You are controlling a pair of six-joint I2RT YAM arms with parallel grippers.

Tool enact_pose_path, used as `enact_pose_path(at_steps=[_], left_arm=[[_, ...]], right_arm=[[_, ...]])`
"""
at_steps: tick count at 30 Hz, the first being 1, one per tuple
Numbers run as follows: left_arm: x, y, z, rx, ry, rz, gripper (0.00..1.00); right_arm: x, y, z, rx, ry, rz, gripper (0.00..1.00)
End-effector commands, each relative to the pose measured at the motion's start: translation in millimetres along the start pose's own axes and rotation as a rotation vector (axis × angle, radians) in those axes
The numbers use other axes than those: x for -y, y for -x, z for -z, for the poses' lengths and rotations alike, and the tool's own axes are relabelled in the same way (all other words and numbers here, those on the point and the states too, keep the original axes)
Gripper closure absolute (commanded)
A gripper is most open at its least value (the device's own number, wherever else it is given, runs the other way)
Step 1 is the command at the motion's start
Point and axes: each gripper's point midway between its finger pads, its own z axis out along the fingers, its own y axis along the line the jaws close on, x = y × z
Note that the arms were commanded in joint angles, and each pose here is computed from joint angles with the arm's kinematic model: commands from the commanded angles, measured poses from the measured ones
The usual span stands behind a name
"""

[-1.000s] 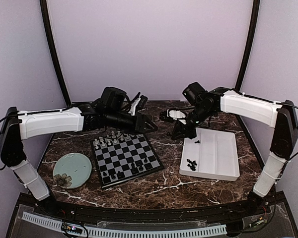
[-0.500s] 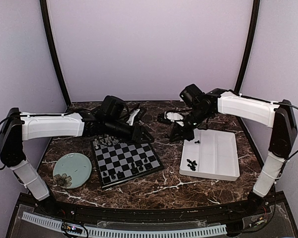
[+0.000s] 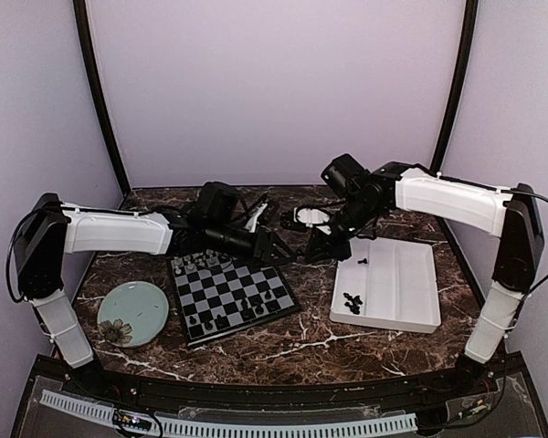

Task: Set up the chess pieces on the board
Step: Pass from the right arm to the left

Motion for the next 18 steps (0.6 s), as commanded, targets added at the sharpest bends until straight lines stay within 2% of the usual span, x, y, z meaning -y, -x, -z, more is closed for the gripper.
enact_pose_path(at_steps=[1, 9, 18], left_arm=[[23.8, 18.7, 3.1, 0.040, -0.086, -0.043, 0.61], [20.6, 17.7, -2.9, 0.031, -0.094, -0.034, 0.63], [20.9, 18.6, -4.8, 0.031, -0.105, -0.031, 0.73]], right_arm=[[-6.0, 9.3, 2.0, -0.004, 0.003, 0.043, 1.00], [-8.7, 10.8, 0.9, -0.014, 0.001, 0.057, 1.00], [-12.9, 13.0, 1.4, -0.014, 0.005, 0.070, 1.00]])
